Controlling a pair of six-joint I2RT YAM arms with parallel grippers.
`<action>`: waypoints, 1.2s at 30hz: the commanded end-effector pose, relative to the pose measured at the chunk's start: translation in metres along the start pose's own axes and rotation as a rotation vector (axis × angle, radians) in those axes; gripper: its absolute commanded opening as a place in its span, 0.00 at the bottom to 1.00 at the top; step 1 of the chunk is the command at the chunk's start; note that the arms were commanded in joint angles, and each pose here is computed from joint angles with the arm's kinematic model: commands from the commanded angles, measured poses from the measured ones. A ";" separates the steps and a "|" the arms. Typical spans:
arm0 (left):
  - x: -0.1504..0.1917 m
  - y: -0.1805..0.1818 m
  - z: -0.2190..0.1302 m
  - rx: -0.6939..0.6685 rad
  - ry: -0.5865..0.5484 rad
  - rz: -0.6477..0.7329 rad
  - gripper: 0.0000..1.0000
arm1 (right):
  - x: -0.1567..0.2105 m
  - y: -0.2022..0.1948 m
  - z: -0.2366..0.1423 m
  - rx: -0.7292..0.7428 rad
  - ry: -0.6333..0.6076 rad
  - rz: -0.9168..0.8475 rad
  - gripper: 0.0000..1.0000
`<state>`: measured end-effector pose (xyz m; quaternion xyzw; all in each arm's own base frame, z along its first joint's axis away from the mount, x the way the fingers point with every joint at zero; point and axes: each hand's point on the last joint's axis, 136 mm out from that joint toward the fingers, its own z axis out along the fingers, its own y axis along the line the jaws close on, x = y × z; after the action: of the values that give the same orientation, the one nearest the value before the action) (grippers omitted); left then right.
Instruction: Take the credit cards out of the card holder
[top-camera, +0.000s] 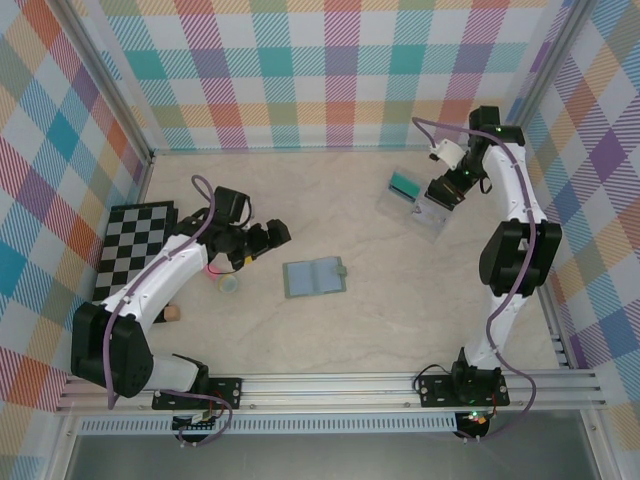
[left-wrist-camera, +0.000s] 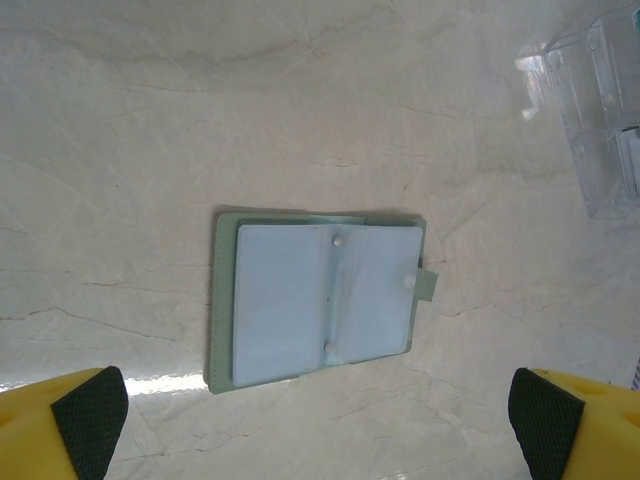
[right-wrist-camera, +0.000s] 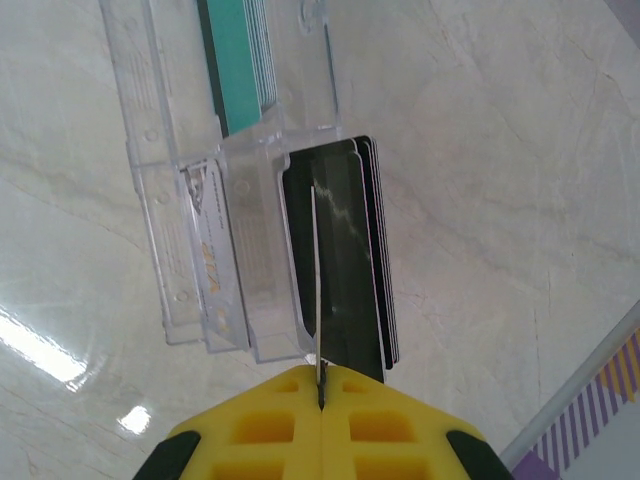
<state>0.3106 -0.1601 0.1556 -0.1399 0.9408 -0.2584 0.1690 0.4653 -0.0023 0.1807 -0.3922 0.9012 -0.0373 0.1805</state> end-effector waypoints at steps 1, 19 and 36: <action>-0.006 -0.006 -0.004 0.034 -0.005 0.026 1.00 | 0.003 0.000 0.008 0.000 0.047 -0.081 0.00; 0.003 -0.002 0.007 0.074 0.026 -0.033 1.00 | -0.019 -0.002 0.012 -0.013 -0.008 -0.080 0.00; 0.005 -0.002 0.009 0.079 0.039 -0.035 1.00 | -0.013 0.008 0.043 -0.066 0.033 -0.079 0.02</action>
<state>0.3074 -0.1681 0.1474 -0.1415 0.9338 -0.2912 0.1521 0.4834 0.0102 0.1493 -0.4278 0.8897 -0.0327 0.1560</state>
